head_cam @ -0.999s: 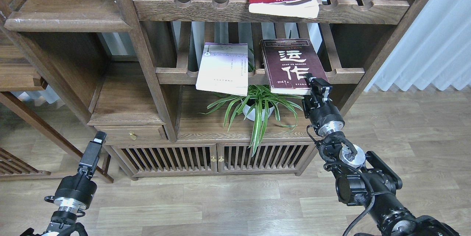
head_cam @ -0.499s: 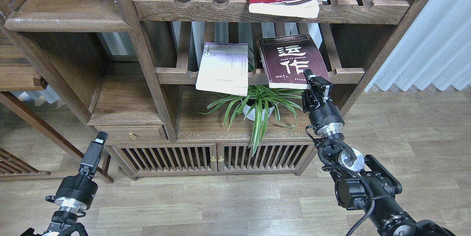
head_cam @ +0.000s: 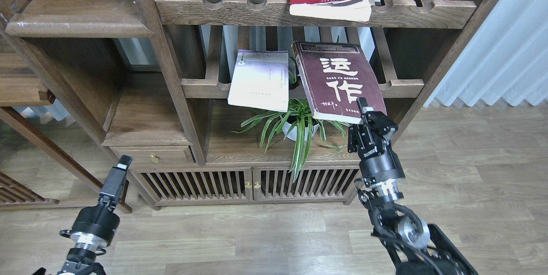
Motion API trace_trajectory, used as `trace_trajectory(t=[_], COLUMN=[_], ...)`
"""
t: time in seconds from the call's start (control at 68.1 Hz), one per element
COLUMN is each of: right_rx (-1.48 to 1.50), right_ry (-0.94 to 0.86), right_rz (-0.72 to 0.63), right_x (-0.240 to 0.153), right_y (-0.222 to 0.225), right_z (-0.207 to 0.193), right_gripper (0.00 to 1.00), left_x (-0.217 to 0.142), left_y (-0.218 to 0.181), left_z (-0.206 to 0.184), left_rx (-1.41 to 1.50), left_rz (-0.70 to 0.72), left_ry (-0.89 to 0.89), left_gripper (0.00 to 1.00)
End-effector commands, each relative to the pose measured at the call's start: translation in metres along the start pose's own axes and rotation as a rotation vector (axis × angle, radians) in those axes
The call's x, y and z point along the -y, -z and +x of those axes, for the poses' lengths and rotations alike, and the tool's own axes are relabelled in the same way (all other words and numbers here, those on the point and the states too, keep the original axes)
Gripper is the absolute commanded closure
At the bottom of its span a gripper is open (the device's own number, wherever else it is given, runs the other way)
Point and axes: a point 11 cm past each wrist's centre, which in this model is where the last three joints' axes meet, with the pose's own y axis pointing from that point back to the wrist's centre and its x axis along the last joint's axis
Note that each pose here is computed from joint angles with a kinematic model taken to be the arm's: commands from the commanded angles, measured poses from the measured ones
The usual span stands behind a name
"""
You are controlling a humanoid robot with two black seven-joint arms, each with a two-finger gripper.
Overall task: Organize books on shelf
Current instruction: 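Grasp the maroon book's lower edge with the right gripper and tilt it out, then pull the maroon book down and grip it with both grippers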
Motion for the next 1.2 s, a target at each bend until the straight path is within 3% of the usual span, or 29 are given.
trace_trajectory(t=[0.0, 0.264, 0.69, 0.925, 1.19], right_rx=[-0.001, 0.003, 0.095, 0.097, 0.119], right_ry=[-0.05, -0.185, -0.385, -0.443, -0.469], right_rz=[-0.001, -0.081, -0.324, -0.379, -0.436], right_x=[-0.022, -0.07, -0.118, -0.125, -0.135], right_y=[0.004, -0.004, -0.07, -0.081, -0.098], right_z=[0.01, 0.037, 0.088, 0.104, 0.109], right_gripper=[0.95, 0.94, 0.94, 0.93, 0.93], left_x=[-0.002, 0.0, -0.018, -0.026, -0.023], left_y=[0.015, 0.036, 0.077, 0.118, 0.129], left_z=[-0.001, -0.005, -0.003, -0.018, -0.025], left_rx=[-0.007, -0.027, -0.047, -0.132, -0.193], left_rz=[0.039, 0.077, 0.187, 0.269, 0.256], left_ry=[0.001, 0.01, -0.002, 0.013, 0.011], left_gripper=[0.0, 0.0, 0.0, 0.0, 0.02])
